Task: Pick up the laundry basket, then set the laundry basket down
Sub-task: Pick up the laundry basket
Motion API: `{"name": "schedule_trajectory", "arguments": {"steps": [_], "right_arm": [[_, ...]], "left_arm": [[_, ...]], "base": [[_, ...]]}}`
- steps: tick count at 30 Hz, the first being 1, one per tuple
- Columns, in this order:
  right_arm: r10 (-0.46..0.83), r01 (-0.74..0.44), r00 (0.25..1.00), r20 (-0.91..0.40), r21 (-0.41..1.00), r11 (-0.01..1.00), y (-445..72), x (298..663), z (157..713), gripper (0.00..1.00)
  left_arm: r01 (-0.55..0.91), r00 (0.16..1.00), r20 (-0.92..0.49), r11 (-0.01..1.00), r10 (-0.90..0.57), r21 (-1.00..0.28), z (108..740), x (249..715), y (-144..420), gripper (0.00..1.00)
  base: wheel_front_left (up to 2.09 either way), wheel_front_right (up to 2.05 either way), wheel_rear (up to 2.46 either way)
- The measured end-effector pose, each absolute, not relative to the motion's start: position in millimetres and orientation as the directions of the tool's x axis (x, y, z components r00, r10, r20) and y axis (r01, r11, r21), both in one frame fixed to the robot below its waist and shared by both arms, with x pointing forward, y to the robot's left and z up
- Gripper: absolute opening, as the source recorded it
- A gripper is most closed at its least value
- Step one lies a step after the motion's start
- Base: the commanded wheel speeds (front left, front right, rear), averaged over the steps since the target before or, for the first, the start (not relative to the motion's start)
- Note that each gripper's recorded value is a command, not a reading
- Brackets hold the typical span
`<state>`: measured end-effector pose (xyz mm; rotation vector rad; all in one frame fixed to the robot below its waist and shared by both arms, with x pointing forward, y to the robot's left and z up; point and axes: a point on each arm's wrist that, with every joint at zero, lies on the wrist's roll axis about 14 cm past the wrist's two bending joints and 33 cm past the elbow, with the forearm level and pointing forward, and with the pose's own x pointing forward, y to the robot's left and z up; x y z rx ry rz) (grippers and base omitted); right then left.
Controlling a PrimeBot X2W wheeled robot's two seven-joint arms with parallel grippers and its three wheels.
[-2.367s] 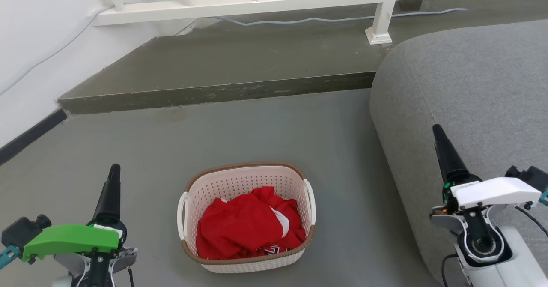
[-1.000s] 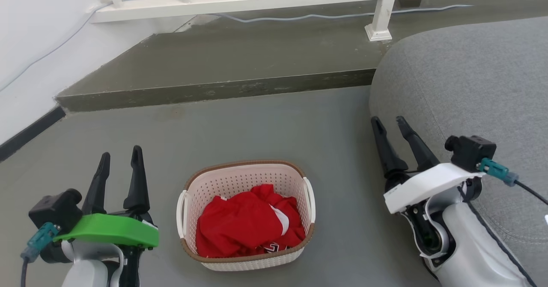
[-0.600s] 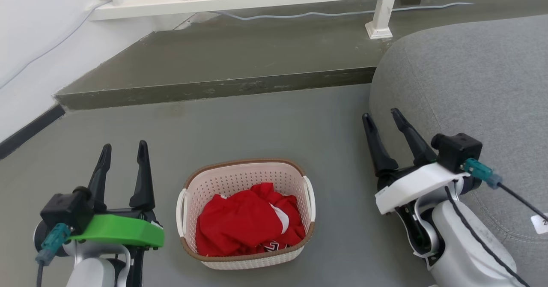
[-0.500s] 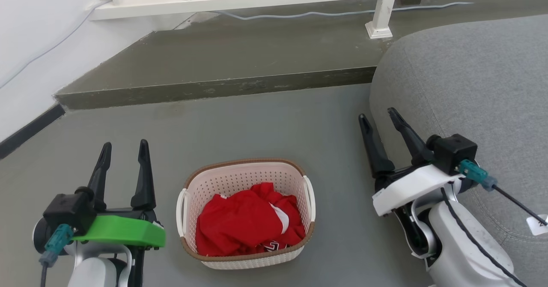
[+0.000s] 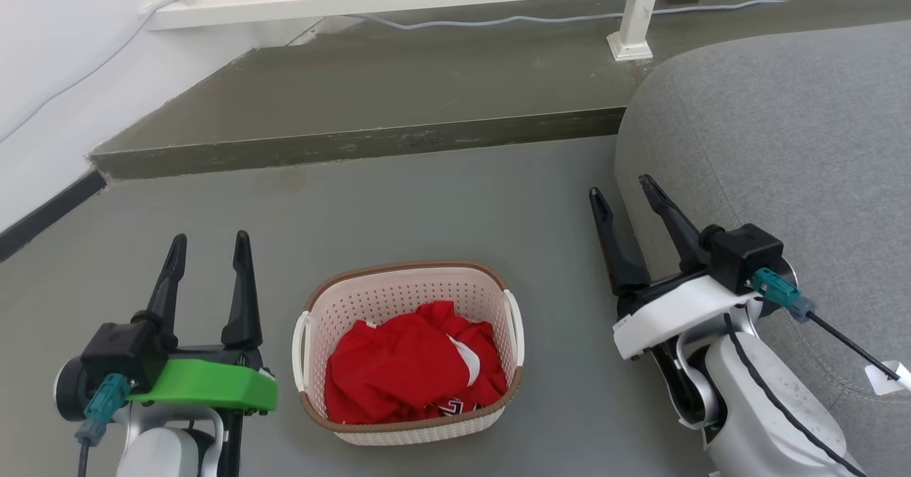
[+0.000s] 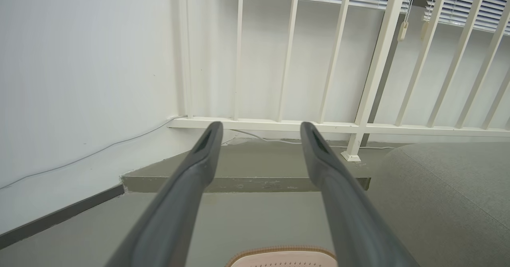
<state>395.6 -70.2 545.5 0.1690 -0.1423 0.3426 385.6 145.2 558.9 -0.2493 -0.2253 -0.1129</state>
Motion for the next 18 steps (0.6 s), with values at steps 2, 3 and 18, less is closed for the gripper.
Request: {"name": "schedule_trajectory", "arguments": {"steps": [2, 3, 18], "right_arm": [[0.317, -0.341, 0.934, 0.168, 0.143, 0.929, -71, 396, 546, 1.0], [0.314, -0.338, 0.934, 0.168, 0.145, 0.93, -72, 397, 546, 1.0], [0.286, -0.309, 0.947, 0.146, 0.168, 0.936, -77, 403, 536, 1.0]], "left_arm": [[0.136, 0.969, 0.233, 0.963, -0.08, -0.233, 558, 386, 146, 1.0], [0.135, 0.97, 0.231, 0.963, -0.08, -0.234, 558, 386, 146, 1.0], [0.126, 0.978, 0.195, 0.961, -0.079, -0.247, 544, 394, 146, 1.0]], "base": [[0.0, 0.0, 0.0], [0.0, 0.0, 0.0], [0.0, 0.0, 0.0]]}}
